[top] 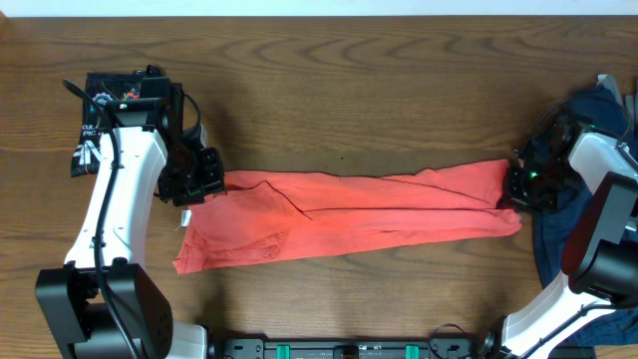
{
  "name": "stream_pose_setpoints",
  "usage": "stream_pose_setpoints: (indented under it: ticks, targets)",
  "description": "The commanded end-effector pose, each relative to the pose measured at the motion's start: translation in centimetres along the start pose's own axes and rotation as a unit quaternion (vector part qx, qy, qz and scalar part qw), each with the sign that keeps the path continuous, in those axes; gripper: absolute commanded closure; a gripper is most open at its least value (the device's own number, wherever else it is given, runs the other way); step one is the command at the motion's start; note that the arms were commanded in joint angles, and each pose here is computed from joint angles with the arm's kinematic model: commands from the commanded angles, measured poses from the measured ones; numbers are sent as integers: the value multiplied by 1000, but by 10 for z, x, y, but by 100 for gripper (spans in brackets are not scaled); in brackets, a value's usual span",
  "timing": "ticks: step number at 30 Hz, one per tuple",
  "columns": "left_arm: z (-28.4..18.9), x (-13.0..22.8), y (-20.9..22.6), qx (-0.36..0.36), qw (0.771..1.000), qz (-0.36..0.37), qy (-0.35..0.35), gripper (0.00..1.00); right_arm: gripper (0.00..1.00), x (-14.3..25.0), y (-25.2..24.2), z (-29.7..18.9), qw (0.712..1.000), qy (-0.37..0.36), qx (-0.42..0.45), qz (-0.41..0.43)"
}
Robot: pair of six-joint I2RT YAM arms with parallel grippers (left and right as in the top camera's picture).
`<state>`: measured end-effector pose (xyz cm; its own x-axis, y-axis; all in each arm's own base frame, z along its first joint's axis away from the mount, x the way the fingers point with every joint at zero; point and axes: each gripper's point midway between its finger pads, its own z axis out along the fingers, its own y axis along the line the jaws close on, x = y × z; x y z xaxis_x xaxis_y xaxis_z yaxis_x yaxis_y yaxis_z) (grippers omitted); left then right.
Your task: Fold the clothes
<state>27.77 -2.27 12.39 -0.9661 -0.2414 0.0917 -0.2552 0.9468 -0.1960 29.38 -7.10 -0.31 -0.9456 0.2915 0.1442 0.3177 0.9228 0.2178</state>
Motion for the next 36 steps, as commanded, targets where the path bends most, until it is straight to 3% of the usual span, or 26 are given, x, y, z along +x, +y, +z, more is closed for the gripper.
stream_pose_setpoints:
  ticks: [1, 10, 15, 21, 36]
  targets:
    - [-3, 3, -1, 5, 1000, 2, -4, 56, 99, 0, -3, 4, 1000, 5, -2, 7]
    - [-3, 3, -2, 6, 1000, 2, -5, 56, 99, -40, -17, -63, 994, -73, 38, 69]
    - [-3, 1, -2, 6, 1000, 2, -8, 55, 99, -32, 3, -94, 997, -56, 37, 45]
    - [-3, 1, -2, 6, 1000, 3, -9, 55, 99, -9, 49, -84, 999, -7, 42, 0]
    - [-3, 1, -2, 6, 1000, 3, -9, 55, 99, 49, 195, -32, 988, 19, 72, -136]
